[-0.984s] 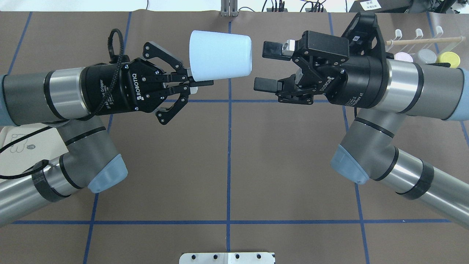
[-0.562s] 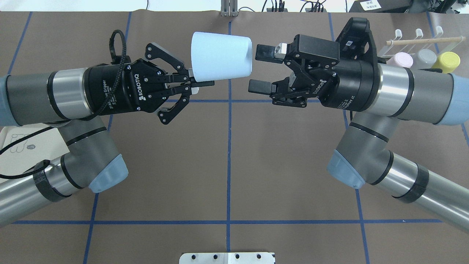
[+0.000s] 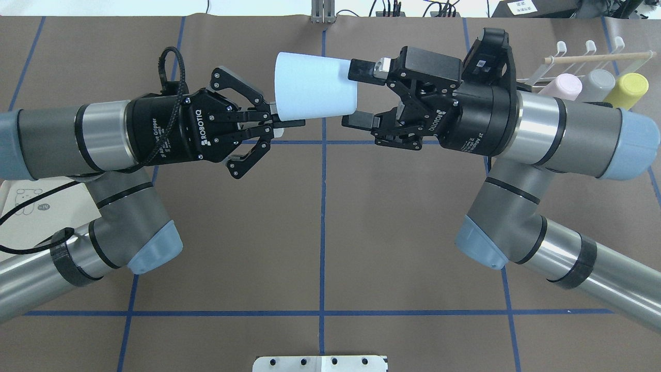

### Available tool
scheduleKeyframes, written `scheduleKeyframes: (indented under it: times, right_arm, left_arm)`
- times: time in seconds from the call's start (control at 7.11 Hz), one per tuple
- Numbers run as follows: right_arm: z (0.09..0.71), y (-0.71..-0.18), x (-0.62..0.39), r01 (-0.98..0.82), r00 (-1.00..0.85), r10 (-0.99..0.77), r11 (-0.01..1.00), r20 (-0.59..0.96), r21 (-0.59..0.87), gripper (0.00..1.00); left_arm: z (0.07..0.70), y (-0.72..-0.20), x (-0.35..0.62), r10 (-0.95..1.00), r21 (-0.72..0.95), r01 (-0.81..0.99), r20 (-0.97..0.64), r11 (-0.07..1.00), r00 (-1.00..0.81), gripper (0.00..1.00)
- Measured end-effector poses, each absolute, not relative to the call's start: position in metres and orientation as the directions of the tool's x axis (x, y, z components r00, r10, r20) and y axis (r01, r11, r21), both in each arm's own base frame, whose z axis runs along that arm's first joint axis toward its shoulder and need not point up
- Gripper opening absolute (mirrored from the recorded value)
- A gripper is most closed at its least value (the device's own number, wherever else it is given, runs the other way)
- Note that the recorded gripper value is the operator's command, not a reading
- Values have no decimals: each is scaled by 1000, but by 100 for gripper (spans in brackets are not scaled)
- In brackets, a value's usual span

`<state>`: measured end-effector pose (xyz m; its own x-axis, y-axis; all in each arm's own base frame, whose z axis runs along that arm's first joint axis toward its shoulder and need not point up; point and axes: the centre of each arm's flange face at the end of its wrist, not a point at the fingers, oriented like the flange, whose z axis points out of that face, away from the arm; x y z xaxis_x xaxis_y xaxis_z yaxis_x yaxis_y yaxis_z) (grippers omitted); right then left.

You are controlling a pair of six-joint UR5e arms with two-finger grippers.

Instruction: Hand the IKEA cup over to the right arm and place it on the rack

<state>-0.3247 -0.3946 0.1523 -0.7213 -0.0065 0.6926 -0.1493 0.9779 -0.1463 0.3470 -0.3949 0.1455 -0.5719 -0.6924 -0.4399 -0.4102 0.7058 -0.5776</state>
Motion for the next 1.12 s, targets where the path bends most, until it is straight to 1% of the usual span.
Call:
scheduleKeyframes:
  times: [0.42,0.84,1.12]
  right_arm:
    - [151,-398,-329,-154,-721,-3,976,693,-156,95]
    - [149,-396,-328,-149,-725,0,976,689,-157,90]
    - [151,-397,-330,-150,-722,1,976,692,-157,90]
  left_arm:
    - [145,-394,348,-690,-576,-408,-443,708,-572,0]
    - [151,-394,350,-674,-571,-390,-459,723,-578,0]
    - [152,-393,350,-663,-564,-380,-469,733,-583,0]
